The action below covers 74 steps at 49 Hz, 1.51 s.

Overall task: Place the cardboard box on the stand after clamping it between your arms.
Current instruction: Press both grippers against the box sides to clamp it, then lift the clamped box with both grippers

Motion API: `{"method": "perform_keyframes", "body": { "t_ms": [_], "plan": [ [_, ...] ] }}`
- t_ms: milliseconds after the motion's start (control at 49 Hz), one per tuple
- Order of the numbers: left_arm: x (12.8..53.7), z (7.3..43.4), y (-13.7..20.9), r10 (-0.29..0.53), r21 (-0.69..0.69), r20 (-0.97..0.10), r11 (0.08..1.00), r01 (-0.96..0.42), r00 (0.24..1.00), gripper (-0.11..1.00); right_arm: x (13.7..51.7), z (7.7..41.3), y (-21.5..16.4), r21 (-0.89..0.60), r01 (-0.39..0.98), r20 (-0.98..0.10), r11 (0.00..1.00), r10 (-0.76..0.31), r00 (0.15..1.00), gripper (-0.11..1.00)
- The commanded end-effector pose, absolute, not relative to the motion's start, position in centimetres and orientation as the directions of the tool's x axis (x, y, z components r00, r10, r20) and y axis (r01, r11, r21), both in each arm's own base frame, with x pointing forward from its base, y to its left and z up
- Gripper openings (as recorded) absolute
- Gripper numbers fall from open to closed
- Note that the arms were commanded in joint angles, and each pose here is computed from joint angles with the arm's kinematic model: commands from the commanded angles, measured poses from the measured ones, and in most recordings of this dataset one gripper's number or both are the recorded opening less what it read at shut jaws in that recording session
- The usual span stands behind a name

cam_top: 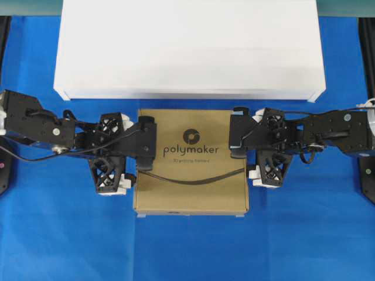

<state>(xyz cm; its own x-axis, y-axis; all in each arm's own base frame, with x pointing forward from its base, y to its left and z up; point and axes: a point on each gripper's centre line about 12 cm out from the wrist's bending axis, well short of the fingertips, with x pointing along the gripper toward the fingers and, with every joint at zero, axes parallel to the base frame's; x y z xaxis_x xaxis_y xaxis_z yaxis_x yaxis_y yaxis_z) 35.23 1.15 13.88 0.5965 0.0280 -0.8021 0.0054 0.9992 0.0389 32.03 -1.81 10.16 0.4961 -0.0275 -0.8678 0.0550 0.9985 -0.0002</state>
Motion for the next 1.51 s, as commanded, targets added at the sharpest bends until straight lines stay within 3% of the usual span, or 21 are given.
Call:
{"method": "perform_keyframes", "body": {
  "t_ms": [0,143,510,836,1081,1489],
  "plan": [
    [37.9,17.7,1.4,0.033,0.051,-0.728,0.999,0.006,0.685,0.85,35.3,14.9,-1.9,0.012,0.067,-0.773,0.998,-0.033,0.634,0.98],
    [38.0,20.7,1.6,0.041,0.058,-0.728,0.998,0.001,0.684,0.85,35.9,18.4,-2.0,0.014,0.067,-0.749,0.998,-0.034,0.662,0.98],
    [37.4,29.0,2.7,0.072,0.062,-0.666,0.997,-0.041,0.742,0.85,36.0,26.1,-2.7,0.017,0.086,-0.769,0.996,-0.042,0.638,0.98],
    [37.3,34.1,3.6,0.095,0.066,-0.630,0.995,-0.069,0.771,0.85,36.7,30.6,-3.1,0.013,0.089,-0.731,0.996,-0.051,0.681,0.98],
    [37.1,34.0,3.6,0.096,0.065,-0.656,0.995,-0.071,0.749,0.85,36.3,30.7,-3.4,0.011,0.082,-0.763,0.997,-0.045,0.645,0.98],
    [37.5,34.7,5.2,0.127,0.058,-0.642,0.991,-0.117,0.756,0.85,36.8,30.9,-6.0,0.020,0.153,-0.732,0.988,-0.090,0.675,0.98]
  ]
}}
